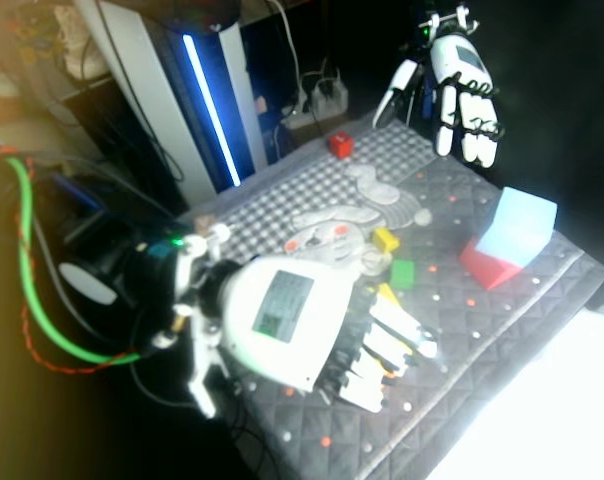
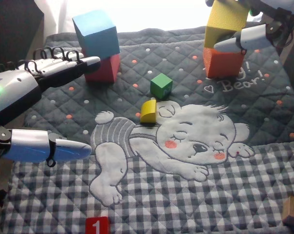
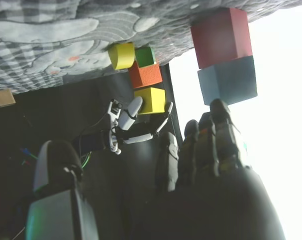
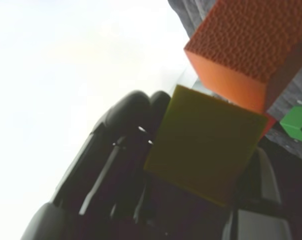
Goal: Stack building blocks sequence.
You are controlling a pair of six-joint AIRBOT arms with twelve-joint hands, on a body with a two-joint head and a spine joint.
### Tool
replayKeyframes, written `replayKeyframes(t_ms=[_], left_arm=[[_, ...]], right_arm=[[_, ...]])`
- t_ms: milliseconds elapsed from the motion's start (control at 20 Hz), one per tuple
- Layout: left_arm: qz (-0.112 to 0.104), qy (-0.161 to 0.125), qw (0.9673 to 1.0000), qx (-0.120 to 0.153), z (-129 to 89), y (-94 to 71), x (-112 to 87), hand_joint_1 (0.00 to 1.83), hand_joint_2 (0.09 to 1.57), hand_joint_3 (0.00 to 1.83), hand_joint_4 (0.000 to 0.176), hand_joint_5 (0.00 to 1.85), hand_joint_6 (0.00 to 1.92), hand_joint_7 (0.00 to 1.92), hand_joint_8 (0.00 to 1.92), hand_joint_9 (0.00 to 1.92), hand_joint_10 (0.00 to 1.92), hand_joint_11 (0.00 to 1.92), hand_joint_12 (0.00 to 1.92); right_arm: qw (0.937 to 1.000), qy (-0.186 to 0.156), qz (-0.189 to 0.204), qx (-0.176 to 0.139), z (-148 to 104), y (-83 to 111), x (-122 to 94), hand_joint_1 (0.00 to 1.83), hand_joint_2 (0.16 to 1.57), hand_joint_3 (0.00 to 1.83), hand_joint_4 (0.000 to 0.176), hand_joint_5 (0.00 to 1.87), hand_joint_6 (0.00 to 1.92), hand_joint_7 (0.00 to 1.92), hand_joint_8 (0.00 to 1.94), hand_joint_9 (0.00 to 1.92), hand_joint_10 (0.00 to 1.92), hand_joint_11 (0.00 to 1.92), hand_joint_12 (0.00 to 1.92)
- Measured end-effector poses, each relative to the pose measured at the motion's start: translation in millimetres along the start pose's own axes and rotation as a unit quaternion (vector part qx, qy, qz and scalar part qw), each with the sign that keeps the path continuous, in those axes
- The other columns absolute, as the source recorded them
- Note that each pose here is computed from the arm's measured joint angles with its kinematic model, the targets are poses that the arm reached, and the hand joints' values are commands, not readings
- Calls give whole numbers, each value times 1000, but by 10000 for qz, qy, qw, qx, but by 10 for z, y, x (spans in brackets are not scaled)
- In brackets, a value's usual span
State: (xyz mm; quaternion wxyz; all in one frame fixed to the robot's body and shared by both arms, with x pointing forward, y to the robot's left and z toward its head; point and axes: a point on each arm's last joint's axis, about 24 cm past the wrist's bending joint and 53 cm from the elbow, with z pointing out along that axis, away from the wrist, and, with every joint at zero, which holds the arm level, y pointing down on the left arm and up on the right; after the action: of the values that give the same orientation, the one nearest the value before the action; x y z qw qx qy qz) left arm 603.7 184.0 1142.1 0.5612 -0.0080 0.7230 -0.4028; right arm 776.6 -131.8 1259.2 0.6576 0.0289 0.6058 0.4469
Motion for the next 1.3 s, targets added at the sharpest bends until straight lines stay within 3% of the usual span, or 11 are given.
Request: replayKeyframes(t_ms=[400, 600, 650, 700, 750, 950, 1000, 1050, 1100, 1200, 1300], left_arm=[[-43, -4, 10000, 7, 14, 6, 12, 675, 905, 2, 141, 159, 1, 61, 0, 28, 2, 0, 368], [-38, 5, 10000, 12, 14, 4, 16, 691, 893, 0, 136, 177, 3, 62, 0, 24, 0, 0, 335], [-38, 5, 10000, 12, 14, 4, 16, 714, 896, 0, 140, 175, 1, 55, 1, 14, 1, 0, 277], [-36, 5, 10000, 16, 14, 2, 16, 696, 897, 1, 142, 169, 0, 51, 0, 12, 1, 0, 267], [-38, 5, 10000, 16, 14, 2, 16, 701, 899, 0, 132, 179, 2, 61, 1, 20, 2, 0, 301], [-88, 5, 10000, 13, 23, 15, 21, 673, 901, 2, 128, 182, 0, 64, 0, 29, 2, 0, 334], [-93, 1, 10000, 12, 22, 16, 18, 663, 904, 1, 131, 179, 0, 57, 0, 26, 1, 0, 314], [-94, -1, 10000, 15, 22, 14, 17, 670, 909, 1, 141, 177, 0, 54, 0, 21, 1, 0, 277], [-93, 0, 10000, 16, 22, 14, 17, 680, 906, 0, 131, 183, 1, 57, 1, 27, 2, 0, 307], [-95, 0, 10000, 16, 22, 14, 17, 679, 900, 0, 137, 182, 0, 57, 0, 27, 2, 0, 315], [-95, -2, 10000, 18, 22, 13, 17, 691, 896, 0, 126, 201, 6, 66, 3, 32, 3, 0, 322]], right_arm=[[9999, 47, -4, 108, 26, -71, 32, 1252, 1074, 1, 0, 1038, 782, 1119, 890, 1081, 827, 853, 1335], [9999, 74, 15, 137, 38, -84, 59, 1256, 1134, 0, 0, 821, 1020, 1064, 1033, 1081, 428, 815, 1136], [9999, 73, 22, 146, 38, -88, 59, 1335, 1090, 0, 0, 790, 431, 1043, 936, 1080, 365, 792, 1118], [9999, 71, 29, 149, 38, -90, 58, 1352, 1077, 0, 0, 838, 151, 1044, 907, 1088, 311, 772, 1098], [9999, 72, 33, 146, 41, -86, 63, 1356, 1074, 0, 0, 862, 41, 1047, 896, 1103, 250, 767, 1073], [9999, 73, 51, 144, 45, -82, 74, 1348, 1091, 2, 0, 848, 0, 1001, 971, 1117, 130, 768, 1051], [9999, 73, 52, 139, 44, -80, 76, 1150, 1053, 0, 0, 823, 8, 871, 457, 1042, 85, 642, 1162], [9999, 75, 57, 145, 44, -83, 77, 1100, 1043, 0, 0, 815, 4, 864, 228, 991, 58, 520, 1273], [9999, 73, 58, 144, 44, -82, 76, 1090, 1036, 0, 2, 797, 0, 877, 110, 949, 34, 422, 1298], [9999, 77, 60, 140, 44, -78, 80, 1092, 1030, 0, 13, 780, 0, 887, 33, 919, 15, 349, 1275], [9999, 77, 61, 140, 43, -77, 80, 1116, 1036, 2, 0, 762, 0, 882, 23, 901, 6, 345, 1278]])
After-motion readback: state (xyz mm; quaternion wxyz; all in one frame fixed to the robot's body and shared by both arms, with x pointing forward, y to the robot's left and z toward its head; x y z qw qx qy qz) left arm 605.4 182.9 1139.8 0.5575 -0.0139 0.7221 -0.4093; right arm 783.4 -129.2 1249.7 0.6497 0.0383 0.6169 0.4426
